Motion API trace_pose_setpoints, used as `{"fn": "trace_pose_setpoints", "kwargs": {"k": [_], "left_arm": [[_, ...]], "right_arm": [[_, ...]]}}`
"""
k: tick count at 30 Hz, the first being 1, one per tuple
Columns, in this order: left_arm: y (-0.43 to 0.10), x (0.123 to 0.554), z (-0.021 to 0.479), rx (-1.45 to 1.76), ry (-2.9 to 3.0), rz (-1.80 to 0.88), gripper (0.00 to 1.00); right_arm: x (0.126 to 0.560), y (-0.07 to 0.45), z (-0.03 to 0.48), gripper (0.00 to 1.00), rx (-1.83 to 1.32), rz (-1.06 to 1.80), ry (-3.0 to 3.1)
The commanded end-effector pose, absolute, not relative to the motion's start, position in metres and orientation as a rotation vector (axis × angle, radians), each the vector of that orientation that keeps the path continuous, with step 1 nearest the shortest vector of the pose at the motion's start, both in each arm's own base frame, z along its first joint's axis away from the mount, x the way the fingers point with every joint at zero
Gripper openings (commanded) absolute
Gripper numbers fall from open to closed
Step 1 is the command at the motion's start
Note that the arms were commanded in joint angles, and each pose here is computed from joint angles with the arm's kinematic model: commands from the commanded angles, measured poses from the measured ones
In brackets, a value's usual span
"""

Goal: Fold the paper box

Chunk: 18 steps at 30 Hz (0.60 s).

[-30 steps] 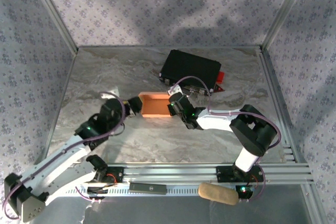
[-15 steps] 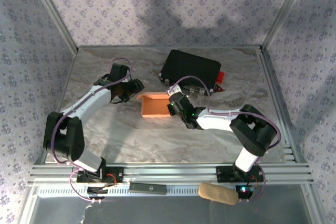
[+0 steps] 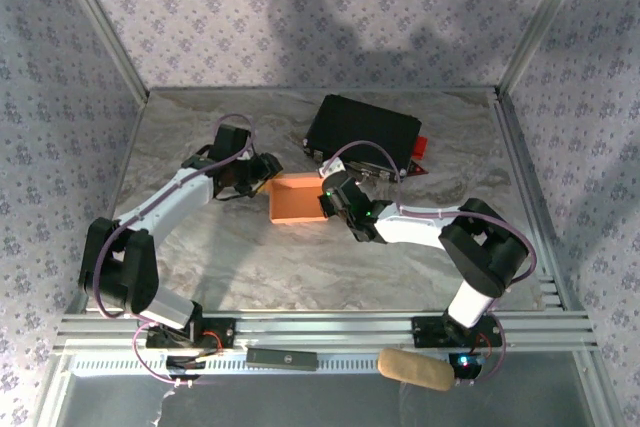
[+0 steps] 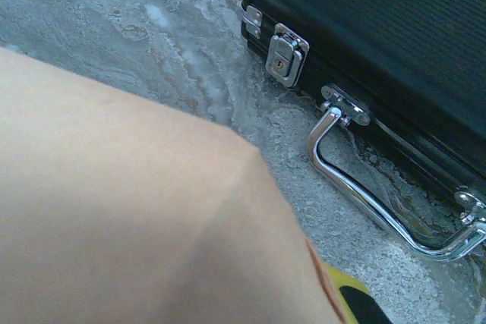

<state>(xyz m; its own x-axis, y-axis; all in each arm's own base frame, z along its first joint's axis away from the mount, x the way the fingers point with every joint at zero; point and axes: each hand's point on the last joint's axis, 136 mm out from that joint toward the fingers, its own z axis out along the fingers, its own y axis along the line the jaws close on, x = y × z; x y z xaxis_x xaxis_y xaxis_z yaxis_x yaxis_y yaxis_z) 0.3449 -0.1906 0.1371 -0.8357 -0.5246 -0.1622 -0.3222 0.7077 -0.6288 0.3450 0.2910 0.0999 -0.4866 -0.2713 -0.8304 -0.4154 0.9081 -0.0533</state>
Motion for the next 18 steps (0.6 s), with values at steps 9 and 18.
{"fn": "trace_pose_setpoints", "kwargs": {"k": [9,18], "left_arm": [[-0.2059,0.3371,0.1403,-0.808,2.521,-1.019,0.43],[-0.2033,0.3357,0.1351,-0.910,2.500,-1.032,0.31]], "right_arm": [[0.3487,0.3025,0.1073,0.00,-0.501,0.232,2.104],[0.3472,0.3037,0.1076,0.00,-0.502,0.242,2.102]]}}
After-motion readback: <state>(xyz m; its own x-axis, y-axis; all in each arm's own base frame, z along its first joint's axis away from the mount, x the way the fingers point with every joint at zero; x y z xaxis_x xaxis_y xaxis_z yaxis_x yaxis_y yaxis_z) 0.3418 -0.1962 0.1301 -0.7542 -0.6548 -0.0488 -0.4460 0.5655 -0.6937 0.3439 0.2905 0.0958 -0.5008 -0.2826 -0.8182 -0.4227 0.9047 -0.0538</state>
